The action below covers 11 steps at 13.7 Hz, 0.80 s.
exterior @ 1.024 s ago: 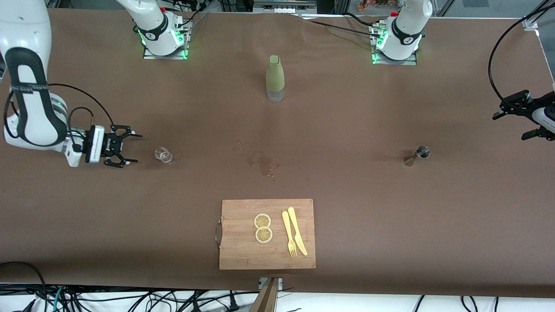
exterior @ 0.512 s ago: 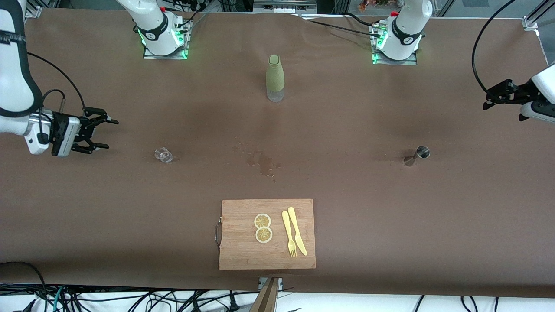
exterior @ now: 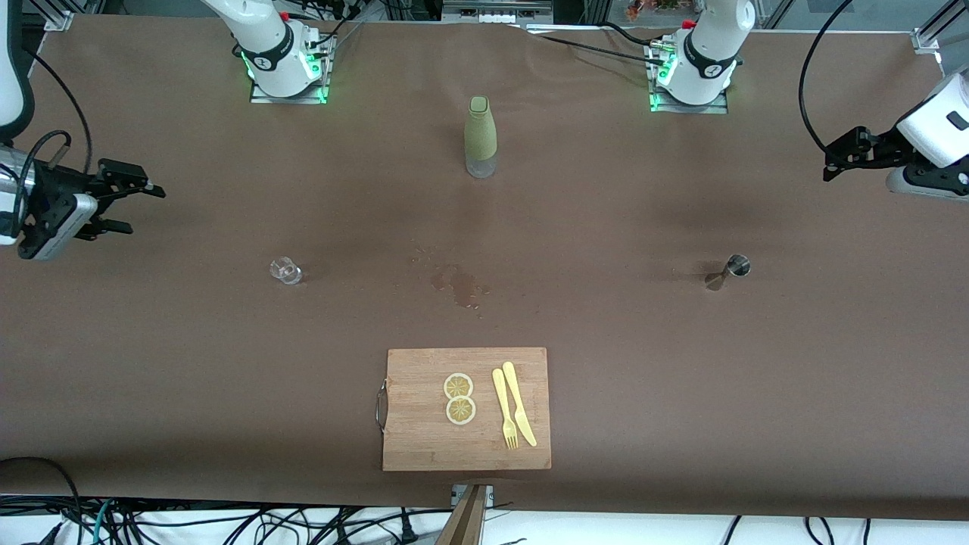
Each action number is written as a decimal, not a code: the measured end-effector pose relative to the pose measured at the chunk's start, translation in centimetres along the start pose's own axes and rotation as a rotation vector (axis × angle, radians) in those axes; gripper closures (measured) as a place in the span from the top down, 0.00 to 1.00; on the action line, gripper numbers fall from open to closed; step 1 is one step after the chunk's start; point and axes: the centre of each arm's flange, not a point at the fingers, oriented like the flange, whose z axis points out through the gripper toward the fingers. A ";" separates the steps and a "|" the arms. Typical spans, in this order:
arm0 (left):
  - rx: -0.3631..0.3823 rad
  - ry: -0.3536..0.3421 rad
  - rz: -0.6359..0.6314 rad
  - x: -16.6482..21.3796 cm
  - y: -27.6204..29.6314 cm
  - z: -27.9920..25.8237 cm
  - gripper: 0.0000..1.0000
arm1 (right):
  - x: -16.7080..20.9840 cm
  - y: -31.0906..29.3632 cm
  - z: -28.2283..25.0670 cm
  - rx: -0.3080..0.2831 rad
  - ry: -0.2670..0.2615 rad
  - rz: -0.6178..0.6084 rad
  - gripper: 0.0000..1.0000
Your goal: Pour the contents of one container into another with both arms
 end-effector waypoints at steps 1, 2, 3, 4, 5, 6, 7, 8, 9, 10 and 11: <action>0.000 0.000 -0.001 0.0 -0.1 0.0 1.00 | 0.2 -0.8 -1.5 -0.030 -0.046 0.034 1.00; 0.000 0.000 0.000 0.0 0.0 0.0 1.00 | 0.3 -1.3 -2.9 -0.063 -0.073 0.068 1.00; 0.000 0.000 0.001 0.0 0.0 0.0 1.00 | 0.2 -1.5 -4.2 -0.095 -0.088 0.095 1.00; 0.000 0.000 0.001 0.0 0.1 0.0 1.00 | 0.1 -1.8 -5.3 -0.114 -0.102 0.115 1.00; 0.000 0.000 0.002 0.0 0.1 0.0 1.00 | -0.1 -2.1 -6.1 -0.119 -0.113 0.128 1.00; 0.000 0.000 0.003 0.0 0.2 0.0 1.00 | -0.3 -2.3 -6.8 -0.127 -0.117 0.154 1.00; 0.000 0.000 0.003 0.0 0.2 0.0 1.00 | -0.6 -2.6 -7.5 -0.133 -0.117 0.205 1.00; 0.000 0.000 0.004 0.0 0.2 0.0 1.00 | -0.9 -3.1 -7.9 -0.128 -0.122 0.275 1.00; 0.000 0.000 0.004 0.0 0.3 0.0 1.00 | -0.8 -3.9 -8.0 -0.125 -0.127 0.343 1.00; 0.000 0.000 0.004 0.0 0.3 0.0 1.00 | -0.3 -4.8 -7.9 -0.127 -0.132 0.408 1.00; 0.000 0.000 0.004 0.0 0.3 0.0 1.00 | 0.5 -5.7 -7.6 -0.132 -0.134 0.462 1.00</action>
